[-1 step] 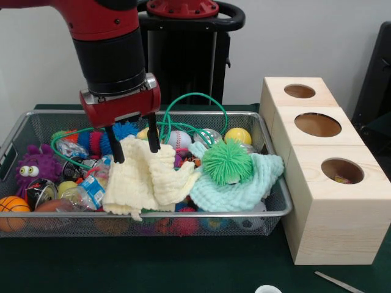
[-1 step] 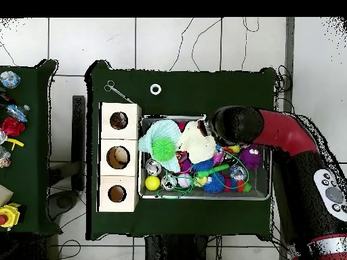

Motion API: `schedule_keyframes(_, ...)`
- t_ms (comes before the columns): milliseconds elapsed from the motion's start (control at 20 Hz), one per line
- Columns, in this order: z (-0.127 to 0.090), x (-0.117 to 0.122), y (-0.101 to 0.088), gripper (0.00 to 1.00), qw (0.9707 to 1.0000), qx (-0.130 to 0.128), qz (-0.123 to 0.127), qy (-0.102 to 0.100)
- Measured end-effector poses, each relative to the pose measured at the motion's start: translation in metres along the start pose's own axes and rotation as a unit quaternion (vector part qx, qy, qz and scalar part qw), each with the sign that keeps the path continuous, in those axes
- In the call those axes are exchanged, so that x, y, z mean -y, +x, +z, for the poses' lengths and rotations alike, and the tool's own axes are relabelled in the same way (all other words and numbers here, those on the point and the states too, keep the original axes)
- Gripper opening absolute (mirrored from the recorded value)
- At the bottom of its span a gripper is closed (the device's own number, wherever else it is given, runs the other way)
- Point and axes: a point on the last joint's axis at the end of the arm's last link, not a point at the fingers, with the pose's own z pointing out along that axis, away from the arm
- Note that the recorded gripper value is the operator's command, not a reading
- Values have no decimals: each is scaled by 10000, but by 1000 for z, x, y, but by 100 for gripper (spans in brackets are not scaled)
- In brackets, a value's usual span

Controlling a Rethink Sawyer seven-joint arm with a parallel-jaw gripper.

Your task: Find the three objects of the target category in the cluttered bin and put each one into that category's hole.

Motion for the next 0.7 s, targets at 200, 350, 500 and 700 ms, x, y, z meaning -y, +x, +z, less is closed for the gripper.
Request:
schedule_keyframes(200, -3, 2, -4, 100, 10000, 71, -6, -6)
schedule_keyframes(350, -7, 4, -10, 100, 9999, 133, -20, 18)
schedule_keyframes(500, -9, 2, -16, 100, 9998, 185, -52, 17)
schedule_keyframes(700, -9, -1, -19, 100, 9998, 194, -101, 25)
